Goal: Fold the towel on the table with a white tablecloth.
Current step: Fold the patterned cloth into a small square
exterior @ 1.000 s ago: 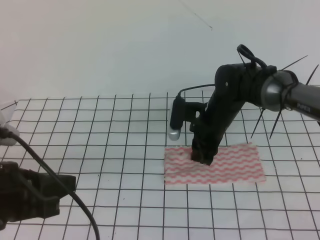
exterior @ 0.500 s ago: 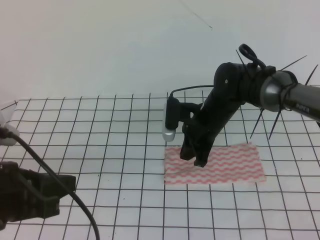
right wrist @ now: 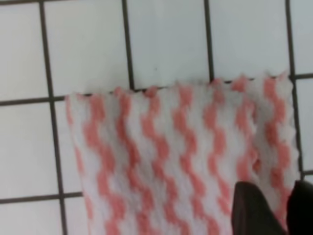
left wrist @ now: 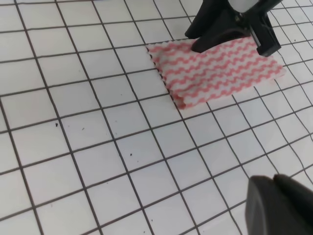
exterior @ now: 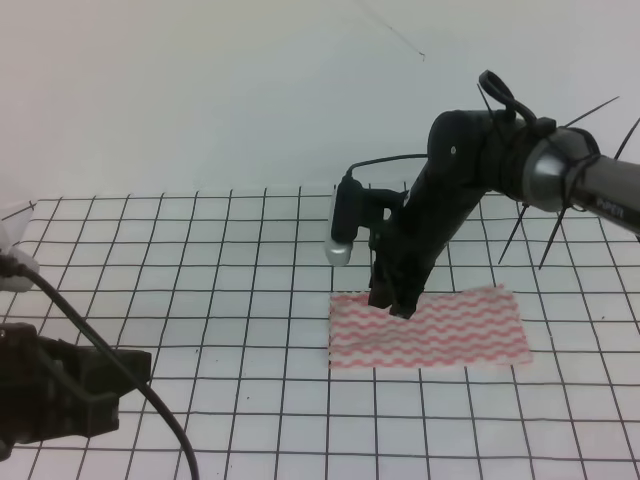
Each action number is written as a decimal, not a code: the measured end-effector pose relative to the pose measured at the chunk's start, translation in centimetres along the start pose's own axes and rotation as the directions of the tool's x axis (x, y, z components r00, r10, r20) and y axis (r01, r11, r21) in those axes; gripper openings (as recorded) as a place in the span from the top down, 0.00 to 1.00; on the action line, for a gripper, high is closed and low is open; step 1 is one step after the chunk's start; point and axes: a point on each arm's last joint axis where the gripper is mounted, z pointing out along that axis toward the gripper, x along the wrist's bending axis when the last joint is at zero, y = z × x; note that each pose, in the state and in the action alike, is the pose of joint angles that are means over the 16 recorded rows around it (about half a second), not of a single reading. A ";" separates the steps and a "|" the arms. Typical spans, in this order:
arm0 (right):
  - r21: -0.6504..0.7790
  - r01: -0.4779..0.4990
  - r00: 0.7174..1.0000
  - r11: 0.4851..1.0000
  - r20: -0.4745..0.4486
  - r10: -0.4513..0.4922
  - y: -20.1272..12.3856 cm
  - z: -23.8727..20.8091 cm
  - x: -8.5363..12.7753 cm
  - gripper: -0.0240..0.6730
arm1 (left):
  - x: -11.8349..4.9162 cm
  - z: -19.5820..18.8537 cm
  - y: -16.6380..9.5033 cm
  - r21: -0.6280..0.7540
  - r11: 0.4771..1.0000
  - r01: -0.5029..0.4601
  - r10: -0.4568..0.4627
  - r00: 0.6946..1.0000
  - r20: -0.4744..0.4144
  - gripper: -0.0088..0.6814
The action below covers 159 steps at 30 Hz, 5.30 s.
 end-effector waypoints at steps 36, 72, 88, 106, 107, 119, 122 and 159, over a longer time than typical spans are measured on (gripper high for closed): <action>-0.035 0.023 0.999 0.999 -0.027 -0.024 0.2 1.1 0.1 0.95 | 0.0 0.0 0.0 0.000 1.000 -0.001 0.001 1.000 -0.002 0.99; -0.058 -0.023 0.998 0.998 0.052 0.026 1.0 -2.1 -0.7 0.72 | 0.0 0.0 -0.1 0.006 1.000 -0.017 0.018 1.000 -0.008 0.99; -0.191 -0.216 0.939 0.958 0.228 0.257 -1.7 -17.6 1.9 0.70 | -2.8 -3.2 -0.1 -0.150 0.985 -0.090 0.100 0.993 0.056 0.99; -0.448 -0.759 0.478 0.472 0.109 0.872 -10.3 -17.7 10.0 0.70 | -4.0 -4.6 0.1 -0.249 0.968 -0.039 0.068 0.992 0.109 0.99; -0.445 -0.781 0.447 0.439 0.093 0.890 -10.7 -17.0 10.2 0.69 | -3.9 -4.4 0.2 -0.243 0.970 -0.031 0.058 0.993 0.107 0.99; -0.343 -0.929 0.149 0.135 -0.014 0.989 -13.4 -9.9 10.4 0.55 | -2.5 -2.1 0.5 -0.141 0.990 0.026 -0.008 0.992 0.128 0.99; -0.316 -0.946 0.090 0.077 -0.026 0.996 -13.9 -8.6 10.1 0.54 | -2.5 -2.0 0.4 -0.124 0.992 0.023 -0.005 0.990 0.143 0.99; -0.289 -0.939 -0.152 -0.189 -0.146 0.978 -16.0 -4.1 8.2 0.54 | -3.1 -2.0 0.2 -0.105 0.994 -0.007 0.028 0.980 0.197 0.99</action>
